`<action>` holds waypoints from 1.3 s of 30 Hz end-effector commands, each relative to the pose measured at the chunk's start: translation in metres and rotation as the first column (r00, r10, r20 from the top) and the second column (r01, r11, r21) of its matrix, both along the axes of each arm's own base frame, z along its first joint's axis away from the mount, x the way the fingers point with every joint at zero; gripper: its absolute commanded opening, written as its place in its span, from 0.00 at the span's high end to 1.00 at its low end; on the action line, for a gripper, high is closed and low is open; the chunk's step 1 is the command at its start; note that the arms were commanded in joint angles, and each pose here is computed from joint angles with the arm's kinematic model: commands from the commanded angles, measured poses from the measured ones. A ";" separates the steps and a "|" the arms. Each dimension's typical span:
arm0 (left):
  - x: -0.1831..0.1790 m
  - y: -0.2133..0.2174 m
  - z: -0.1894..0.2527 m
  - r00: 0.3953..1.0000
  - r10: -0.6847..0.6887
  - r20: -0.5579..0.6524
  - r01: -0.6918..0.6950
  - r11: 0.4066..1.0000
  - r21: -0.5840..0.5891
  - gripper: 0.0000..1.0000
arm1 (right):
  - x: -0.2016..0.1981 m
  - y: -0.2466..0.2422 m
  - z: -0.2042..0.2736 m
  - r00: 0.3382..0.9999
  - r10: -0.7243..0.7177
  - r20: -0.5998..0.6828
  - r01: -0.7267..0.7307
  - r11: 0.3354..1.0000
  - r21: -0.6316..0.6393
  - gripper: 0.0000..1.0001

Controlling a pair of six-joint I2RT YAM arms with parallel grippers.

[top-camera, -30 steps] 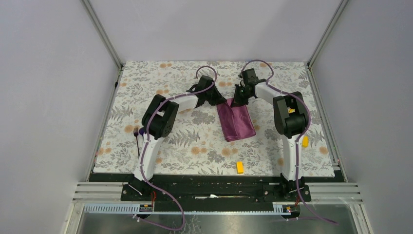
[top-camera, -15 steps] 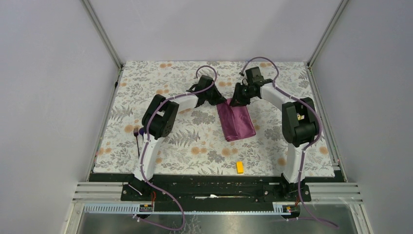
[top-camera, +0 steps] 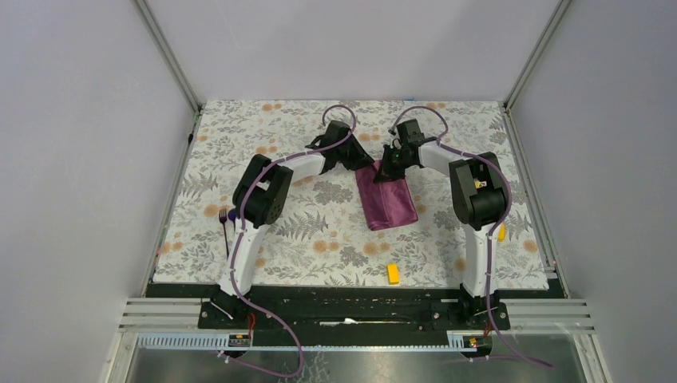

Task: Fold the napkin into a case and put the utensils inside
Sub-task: Fold the lower triangle-folded napkin at the center of the board.

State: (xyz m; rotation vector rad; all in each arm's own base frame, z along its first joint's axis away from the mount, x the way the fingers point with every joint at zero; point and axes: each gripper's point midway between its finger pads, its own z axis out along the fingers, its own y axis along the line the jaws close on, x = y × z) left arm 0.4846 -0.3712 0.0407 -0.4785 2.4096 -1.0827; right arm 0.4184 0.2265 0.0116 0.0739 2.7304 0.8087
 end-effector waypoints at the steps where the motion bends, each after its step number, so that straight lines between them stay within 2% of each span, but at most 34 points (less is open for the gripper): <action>1: 0.012 -0.011 0.055 0.995 -0.043 0.095 0.051 0.995 -0.089 0.68 | 0.002 -0.019 -0.029 0.999 -0.035 -0.002 0.034 0.990 -0.139 1.00; 4: 0.011 -0.012 0.083 0.988 -0.081 0.130 0.098 0.987 -0.127 0.53 | 0.002 -0.022 -0.032 0.999 -0.041 -0.004 0.040 0.987 -0.155 1.00; 8: 0.007 0.002 0.109 0.980 -0.108 0.168 0.135 0.978 -0.160 0.41 | 0.004 -0.022 -0.029 0.999 -0.039 0.001 0.039 0.987 -0.154 1.00; 10: 0.004 0.011 0.114 0.977 -0.119 0.178 0.154 0.968 -0.200 0.53 | 0.004 -0.022 -0.026 0.999 -0.039 0.005 0.039 0.987 -0.154 1.00; 14: -0.002 0.020 0.099 0.974 -0.161 0.156 0.196 0.950 -0.244 0.87 | 0.005 -0.020 -0.023 0.999 -0.035 0.008 0.036 0.989 -0.144 1.00; 16: -0.006 0.017 0.089 0.970 -0.188 0.155 0.225 0.937 -0.269 0.99 | 0.006 -0.019 -0.022 0.999 -0.034 0.011 0.035 0.990 -0.140 1.00; 21: -0.011 0.006 0.072 0.954 -0.241 0.180 0.291 0.890 -0.350 1.00 | 0.008 -0.017 -0.019 1.000 -0.026 0.016 0.028 0.991 -0.128 1.00; 25: -0.009 0.004 0.053 0.955 -0.244 0.169 0.290 0.890 -0.351 1.00 | 0.009 -0.016 -0.019 1.000 -0.020 0.017 0.022 0.992 -0.123 1.00; 30: -0.005 0.007 0.021 0.970 -0.219 0.106 0.242 0.911 -0.335 1.00 | 0.011 -0.013 -0.013 1.000 -0.008 0.023 0.010 0.994 -0.108 1.00; 32: -0.001 0.015 -0.005 0.983 -0.182 0.034 0.184 0.944 -0.274 1.00 | 0.014 -0.012 -0.006 0.999 -0.002 0.032 0.005 0.994 -0.106 0.96; 36: -0.001 0.031 -0.036 0.991 -0.119 -0.060 0.103 0.969 -0.224 1.00 | 0.017 -0.004 0.031 0.997 0.023 0.080 -0.017 0.998 -0.065 0.91; 39: -0.001 0.040 -0.043 0.993 -0.087 -0.083 0.071 0.980 -0.184 1.00 | 0.015 0.013 0.065 0.991 0.049 0.124 -0.052 0.998 0.026 0.82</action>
